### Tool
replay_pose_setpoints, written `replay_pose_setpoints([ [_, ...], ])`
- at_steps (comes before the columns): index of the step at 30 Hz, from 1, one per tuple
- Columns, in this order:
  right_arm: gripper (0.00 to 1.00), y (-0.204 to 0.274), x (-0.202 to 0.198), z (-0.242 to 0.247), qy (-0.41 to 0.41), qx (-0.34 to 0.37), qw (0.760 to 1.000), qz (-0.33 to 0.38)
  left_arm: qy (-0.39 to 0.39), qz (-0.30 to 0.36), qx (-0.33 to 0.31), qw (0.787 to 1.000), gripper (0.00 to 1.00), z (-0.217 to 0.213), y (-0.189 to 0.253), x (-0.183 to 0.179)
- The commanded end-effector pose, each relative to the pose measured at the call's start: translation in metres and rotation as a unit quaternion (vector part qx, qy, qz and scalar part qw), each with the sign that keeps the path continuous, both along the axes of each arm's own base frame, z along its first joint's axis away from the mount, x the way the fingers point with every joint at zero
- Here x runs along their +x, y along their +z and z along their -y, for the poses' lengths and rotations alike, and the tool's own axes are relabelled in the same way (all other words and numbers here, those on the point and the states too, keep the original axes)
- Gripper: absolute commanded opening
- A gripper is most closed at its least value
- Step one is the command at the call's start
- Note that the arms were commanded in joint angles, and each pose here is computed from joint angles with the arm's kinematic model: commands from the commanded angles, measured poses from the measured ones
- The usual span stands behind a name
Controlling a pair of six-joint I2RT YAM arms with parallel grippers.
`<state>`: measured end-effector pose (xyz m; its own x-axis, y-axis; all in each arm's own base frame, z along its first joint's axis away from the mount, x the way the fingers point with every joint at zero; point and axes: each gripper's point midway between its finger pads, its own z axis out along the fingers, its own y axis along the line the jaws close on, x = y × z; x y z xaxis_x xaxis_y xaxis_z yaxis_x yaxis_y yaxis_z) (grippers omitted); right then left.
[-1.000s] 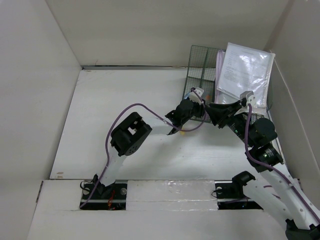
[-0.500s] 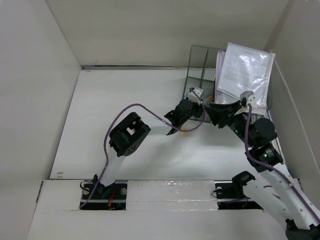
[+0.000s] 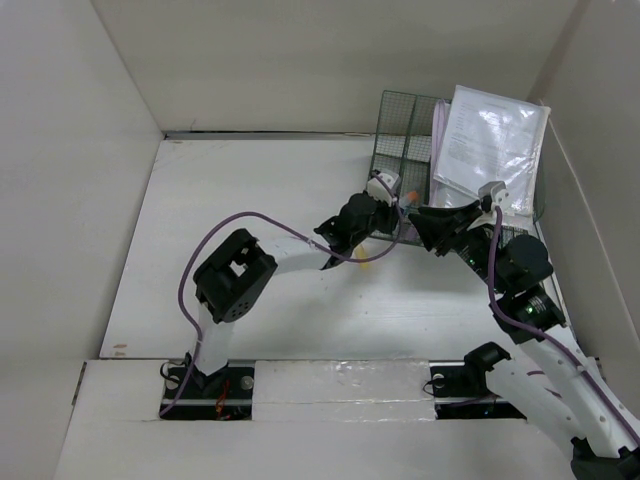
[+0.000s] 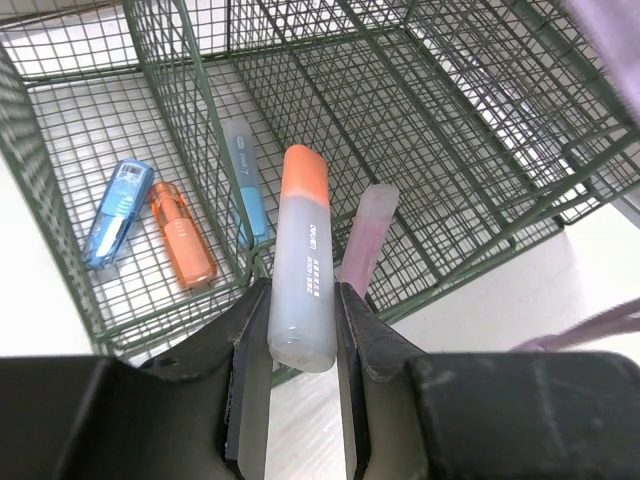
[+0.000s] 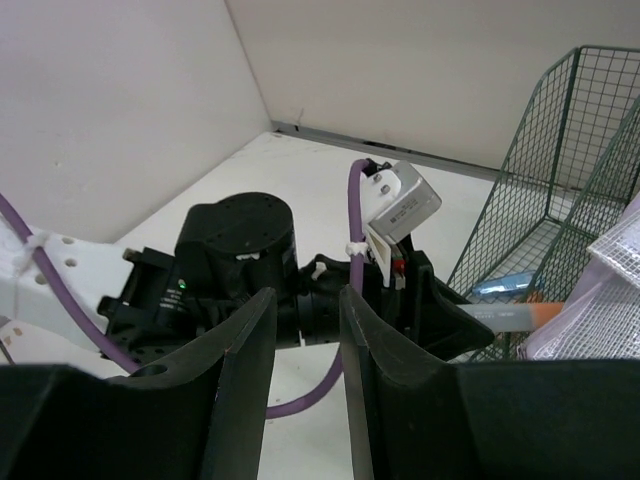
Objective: Organize the desk
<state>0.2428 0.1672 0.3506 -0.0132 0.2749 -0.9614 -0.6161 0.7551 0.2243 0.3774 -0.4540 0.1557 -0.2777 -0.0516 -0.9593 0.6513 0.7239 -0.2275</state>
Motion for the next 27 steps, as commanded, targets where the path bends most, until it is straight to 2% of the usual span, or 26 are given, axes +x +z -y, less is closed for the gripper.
replay_pose_setpoints([
  [1,0.37,0.016,-0.005,-0.003,0.009,0.015,0.999,0.027,-0.003,0.009,-0.012,1.000,0.00,-0.009,0.043,-0.008],
  [5,0.37,0.016,-0.006,-0.003,0.010,0.016,0.999,0.028,-0.004,-0.005,0.004,1.000,0.00,-0.013,0.053,-0.012],
  [7,0.37,0.017,-0.006,-0.003,0.012,0.016,0.999,0.029,-0.004,-0.027,0.032,0.999,0.00,-0.016,0.045,-0.014],
  [8,0.37,0.017,-0.006,-0.002,0.010,0.016,0.999,0.028,-0.006,-0.026,0.030,0.999,0.00,-0.012,0.056,-0.013],
  [9,0.37,0.017,-0.006,-0.002,0.011,0.016,0.999,0.030,-0.010,-0.043,0.049,0.998,0.00,-0.014,0.046,-0.015],
  [17,0.37,0.019,-0.007,0.000,0.007,0.019,0.999,0.032,-0.015,-0.072,0.072,0.995,0.00,-0.013,0.054,-0.019],
  [22,0.37,0.019,-0.008,0.000,0.007,0.019,0.999,0.032,-0.005,-0.106,0.118,0.987,0.00,-0.018,0.037,-0.018],
  [27,0.37,0.023,-0.012,0.004,0.001,0.025,0.999,0.038,-0.003,-0.122,0.138,0.983,0.00,-0.018,0.029,-0.018],
])
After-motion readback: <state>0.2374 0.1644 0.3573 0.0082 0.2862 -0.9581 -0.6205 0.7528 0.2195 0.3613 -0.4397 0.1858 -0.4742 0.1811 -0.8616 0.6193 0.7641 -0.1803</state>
